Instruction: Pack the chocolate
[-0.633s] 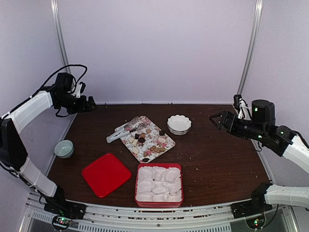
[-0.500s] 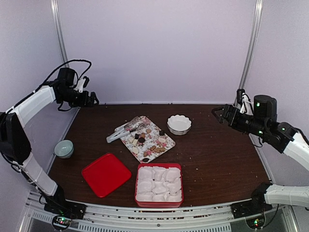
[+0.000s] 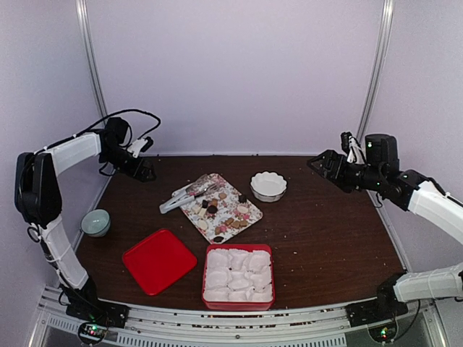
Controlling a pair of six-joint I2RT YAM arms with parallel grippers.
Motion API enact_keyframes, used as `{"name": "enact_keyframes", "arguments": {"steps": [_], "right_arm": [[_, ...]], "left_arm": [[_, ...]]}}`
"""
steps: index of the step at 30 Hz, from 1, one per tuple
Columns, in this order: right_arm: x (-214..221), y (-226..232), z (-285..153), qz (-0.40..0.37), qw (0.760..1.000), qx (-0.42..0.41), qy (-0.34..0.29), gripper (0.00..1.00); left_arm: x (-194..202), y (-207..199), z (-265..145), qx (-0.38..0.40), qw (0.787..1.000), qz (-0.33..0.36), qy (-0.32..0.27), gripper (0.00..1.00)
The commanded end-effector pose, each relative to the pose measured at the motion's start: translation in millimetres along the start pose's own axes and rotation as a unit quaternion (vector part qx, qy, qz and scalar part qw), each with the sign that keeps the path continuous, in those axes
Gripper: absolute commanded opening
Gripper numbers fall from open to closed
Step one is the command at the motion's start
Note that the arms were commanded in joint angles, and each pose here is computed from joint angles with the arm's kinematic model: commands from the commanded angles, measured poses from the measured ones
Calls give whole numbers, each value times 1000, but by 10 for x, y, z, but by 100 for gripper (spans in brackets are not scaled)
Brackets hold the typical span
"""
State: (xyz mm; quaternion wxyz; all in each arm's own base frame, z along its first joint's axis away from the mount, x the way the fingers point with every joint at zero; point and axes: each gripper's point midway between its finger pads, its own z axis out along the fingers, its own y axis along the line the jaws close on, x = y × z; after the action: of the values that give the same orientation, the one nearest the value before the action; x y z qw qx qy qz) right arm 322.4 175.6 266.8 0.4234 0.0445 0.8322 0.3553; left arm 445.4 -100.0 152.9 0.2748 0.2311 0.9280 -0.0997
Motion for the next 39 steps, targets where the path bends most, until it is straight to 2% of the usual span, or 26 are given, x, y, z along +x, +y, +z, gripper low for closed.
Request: {"name": "enact_keyframes", "arguments": {"steps": [1, 8, 16, 21, 39], "right_arm": [[-118, 219, 99, 16, 998, -62, 2, 100], [-96, 271, 250, 29, 996, -85, 22, 100], [-7, 233, 319, 45, 994, -88, 40, 100], [17, 210, 325, 49, 994, -84, 45, 100], [71, 161, 361, 55, 993, -83, 59, 100]], "left_arm": [[123, -364, 247, 74, 994, 74, 24, 91], [341, -683, 538, 100, 986, 125, 46, 85], [348, -719, 709, 89, 984, 151, 42, 82], [404, -705, 862, 60, 981, 173, 64, 79], [530, -692, 1176, 16, 968, 214, 131, 58]]}}
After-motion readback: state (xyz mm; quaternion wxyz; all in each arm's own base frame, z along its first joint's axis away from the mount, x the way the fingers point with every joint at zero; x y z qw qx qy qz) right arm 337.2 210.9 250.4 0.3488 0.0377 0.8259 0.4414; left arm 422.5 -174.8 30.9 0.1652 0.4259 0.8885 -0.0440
